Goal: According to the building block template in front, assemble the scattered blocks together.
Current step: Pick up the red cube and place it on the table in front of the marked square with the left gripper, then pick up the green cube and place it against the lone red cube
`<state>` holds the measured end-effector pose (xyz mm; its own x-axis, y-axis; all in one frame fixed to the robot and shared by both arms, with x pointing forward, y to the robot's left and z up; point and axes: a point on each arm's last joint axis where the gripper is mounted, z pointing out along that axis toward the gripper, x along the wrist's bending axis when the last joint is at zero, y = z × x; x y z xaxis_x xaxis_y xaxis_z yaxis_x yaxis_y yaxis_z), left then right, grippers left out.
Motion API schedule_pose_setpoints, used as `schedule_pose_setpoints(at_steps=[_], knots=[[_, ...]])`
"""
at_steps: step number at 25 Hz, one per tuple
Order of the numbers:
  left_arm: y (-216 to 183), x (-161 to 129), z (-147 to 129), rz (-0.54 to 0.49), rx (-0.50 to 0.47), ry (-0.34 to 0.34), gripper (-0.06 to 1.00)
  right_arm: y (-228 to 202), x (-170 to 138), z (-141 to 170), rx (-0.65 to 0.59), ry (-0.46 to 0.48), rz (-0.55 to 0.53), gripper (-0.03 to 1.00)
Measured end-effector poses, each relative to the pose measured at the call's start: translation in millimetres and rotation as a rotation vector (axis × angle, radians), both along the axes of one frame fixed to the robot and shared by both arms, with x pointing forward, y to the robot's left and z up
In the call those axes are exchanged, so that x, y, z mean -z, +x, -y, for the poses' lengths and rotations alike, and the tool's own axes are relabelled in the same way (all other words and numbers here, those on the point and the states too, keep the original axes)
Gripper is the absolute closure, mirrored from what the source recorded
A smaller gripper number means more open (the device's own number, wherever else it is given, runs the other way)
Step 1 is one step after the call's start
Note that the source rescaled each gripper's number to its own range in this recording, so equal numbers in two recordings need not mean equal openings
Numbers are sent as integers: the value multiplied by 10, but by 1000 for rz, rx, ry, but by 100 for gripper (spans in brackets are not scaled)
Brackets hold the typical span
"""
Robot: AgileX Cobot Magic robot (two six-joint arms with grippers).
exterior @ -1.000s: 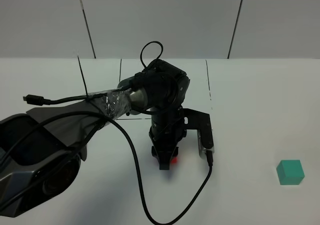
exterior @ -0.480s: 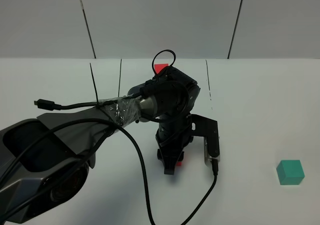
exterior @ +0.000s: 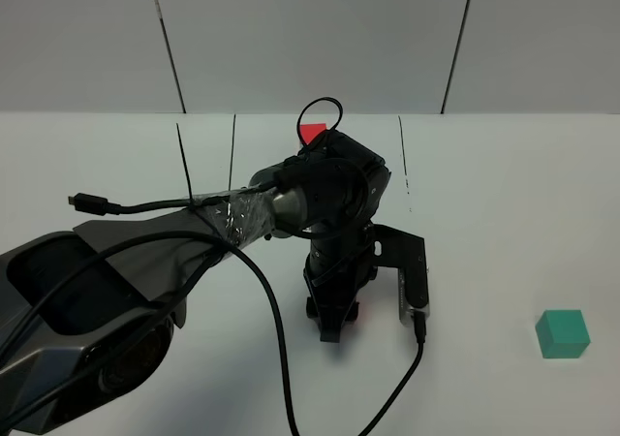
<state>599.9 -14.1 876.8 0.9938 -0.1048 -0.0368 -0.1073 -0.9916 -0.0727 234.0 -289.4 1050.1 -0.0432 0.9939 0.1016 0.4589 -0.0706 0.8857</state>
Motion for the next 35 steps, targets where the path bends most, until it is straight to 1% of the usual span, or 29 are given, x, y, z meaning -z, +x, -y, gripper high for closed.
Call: schedule_pose_setpoints(at_steps=[1,3,4,6,7,10,12,14,16,20,22,23,25,26,29,31,35], knots=[[-14,-5,-6,-14,-3,6,49,0,0,0,0,0,0,19],[-41,-32,-3,-35,-6,8,19,0,0,0,0,0,0,19],[-44,-50,-5,-36,-8,7,7,0,0,0,0,0,0,19],[-47,-69,-4,-32,-16,8,-4,0,0,0,0,0,0,19],[-45,-89,-7,-28,-31,6,-5,0,0,0,0,0,0,19],[-47,-234,-10,0,-125,-11,-5,0,0,0,0,0,0,19],[-22,-388,-44,28,-221,-32,-4,0,0,0,0,0,0,19],[38,-559,-129,57,-332,-57,-2,0,0,0,0,0,0,19],[149,-699,-290,81,-493,-78,-1,0,0,0,0,0,0,19],[456,-924,-863,112,-851,-110,2,0,0,0,0,0,0,19],[551,-1009,-1223,113,-1000,-110,3,0,0,0,0,0,0,19],[556,-1009,-1375,101,-1054,-100,4,0,0,0,0,0,0,19],[545,-1034,-1708,79,-1146,-83,6,0,0,0,0,0,0,19],[509,-1002,-1861,54,-1186,-65,6,0,0,-1,-1,1,0,19],[322,-965,-2231,-10,-1277,-21,8,0,0,-1,-1,1,0,19],[146,-925,-2435,-50,-1321,21,10,0,0,-1,-1,1,0,19],[-274,-985,-2755,-95,-1396,61,12,0,0,-1,-1,1,0,19]])
